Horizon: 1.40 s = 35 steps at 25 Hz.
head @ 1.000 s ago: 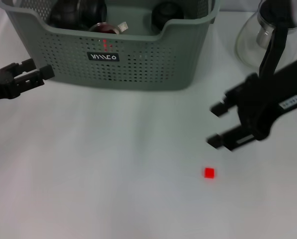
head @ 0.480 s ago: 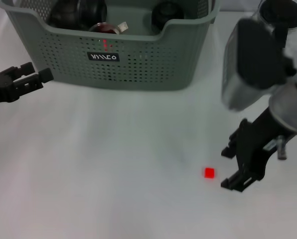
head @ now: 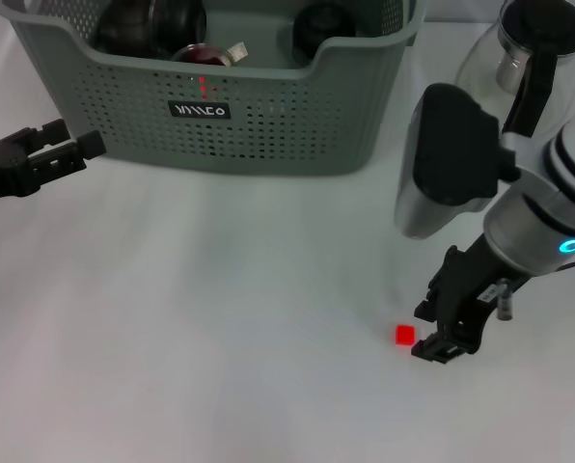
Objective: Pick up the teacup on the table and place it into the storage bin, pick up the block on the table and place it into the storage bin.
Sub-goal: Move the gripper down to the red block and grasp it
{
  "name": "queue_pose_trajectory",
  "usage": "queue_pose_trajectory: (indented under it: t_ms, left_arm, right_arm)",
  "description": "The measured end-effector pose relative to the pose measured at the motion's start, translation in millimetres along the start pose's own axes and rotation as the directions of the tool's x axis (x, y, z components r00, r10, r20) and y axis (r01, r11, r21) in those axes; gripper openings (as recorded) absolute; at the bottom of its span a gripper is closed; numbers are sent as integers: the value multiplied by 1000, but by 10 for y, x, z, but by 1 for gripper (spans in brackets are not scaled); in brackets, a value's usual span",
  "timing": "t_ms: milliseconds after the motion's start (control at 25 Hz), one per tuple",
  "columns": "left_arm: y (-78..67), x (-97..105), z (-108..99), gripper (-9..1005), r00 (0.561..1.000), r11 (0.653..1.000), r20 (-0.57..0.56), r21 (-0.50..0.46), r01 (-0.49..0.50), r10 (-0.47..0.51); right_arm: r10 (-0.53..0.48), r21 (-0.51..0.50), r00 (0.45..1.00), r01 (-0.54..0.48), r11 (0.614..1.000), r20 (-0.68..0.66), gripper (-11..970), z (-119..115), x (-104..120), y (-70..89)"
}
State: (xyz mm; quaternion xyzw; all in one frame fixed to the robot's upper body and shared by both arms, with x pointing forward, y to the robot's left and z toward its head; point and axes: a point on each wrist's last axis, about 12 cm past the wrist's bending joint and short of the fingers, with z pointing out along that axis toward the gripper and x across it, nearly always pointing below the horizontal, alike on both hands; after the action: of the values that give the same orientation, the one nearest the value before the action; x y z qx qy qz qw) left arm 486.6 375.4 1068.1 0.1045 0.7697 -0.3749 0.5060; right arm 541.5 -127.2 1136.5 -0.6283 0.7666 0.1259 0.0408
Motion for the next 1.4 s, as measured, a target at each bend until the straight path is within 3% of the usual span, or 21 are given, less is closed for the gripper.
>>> queue_pose_trajectory:
  t_ms: [360, 1400]
  left_arm:
    - [-2, 9, -5, 859, 1000, 1000, 1, -1, 2, -2]
    - [-4, 20, -7, 859, 1000, 1000, -5, -1, 3, -3]
  right_arm:
    - [6, 12, 1000, -5, 1000, -22, 399, 125, -20, -8]
    - [-34, 65, 999, 36, 997, -32, 394, 268, -95, 15]
